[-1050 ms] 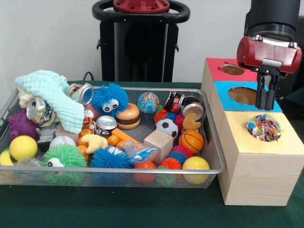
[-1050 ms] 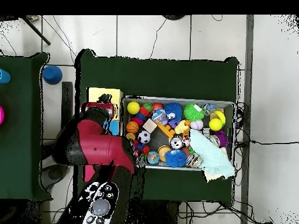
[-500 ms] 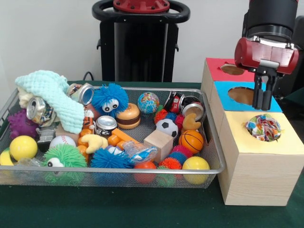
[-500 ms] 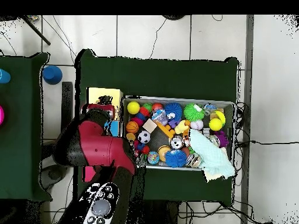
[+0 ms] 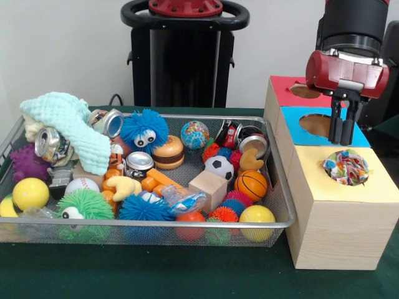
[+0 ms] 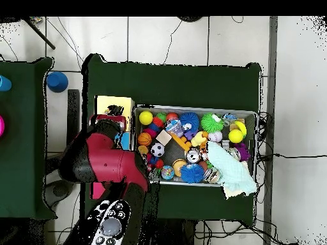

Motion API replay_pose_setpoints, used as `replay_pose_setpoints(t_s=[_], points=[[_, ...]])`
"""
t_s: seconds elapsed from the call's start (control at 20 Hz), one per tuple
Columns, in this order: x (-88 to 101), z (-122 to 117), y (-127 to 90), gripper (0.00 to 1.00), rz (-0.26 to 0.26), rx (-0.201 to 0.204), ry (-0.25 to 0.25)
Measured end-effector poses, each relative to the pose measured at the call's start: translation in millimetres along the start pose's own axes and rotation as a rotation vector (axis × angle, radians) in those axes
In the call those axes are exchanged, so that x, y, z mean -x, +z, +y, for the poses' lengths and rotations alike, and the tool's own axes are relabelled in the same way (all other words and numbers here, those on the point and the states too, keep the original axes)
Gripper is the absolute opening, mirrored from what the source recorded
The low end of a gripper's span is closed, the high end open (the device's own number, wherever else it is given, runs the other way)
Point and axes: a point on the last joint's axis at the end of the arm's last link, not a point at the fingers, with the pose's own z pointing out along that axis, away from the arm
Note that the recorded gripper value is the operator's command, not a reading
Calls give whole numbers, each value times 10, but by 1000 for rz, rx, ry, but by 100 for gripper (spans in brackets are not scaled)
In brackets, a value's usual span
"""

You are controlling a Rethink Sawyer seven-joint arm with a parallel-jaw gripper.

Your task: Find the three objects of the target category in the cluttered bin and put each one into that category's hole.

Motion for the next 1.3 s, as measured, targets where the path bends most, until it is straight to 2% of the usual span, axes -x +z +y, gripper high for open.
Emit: replay_pose_setpoints(t_s=[1.3], points=[[-43, -7, 7, 0, 8, -2, 0]])
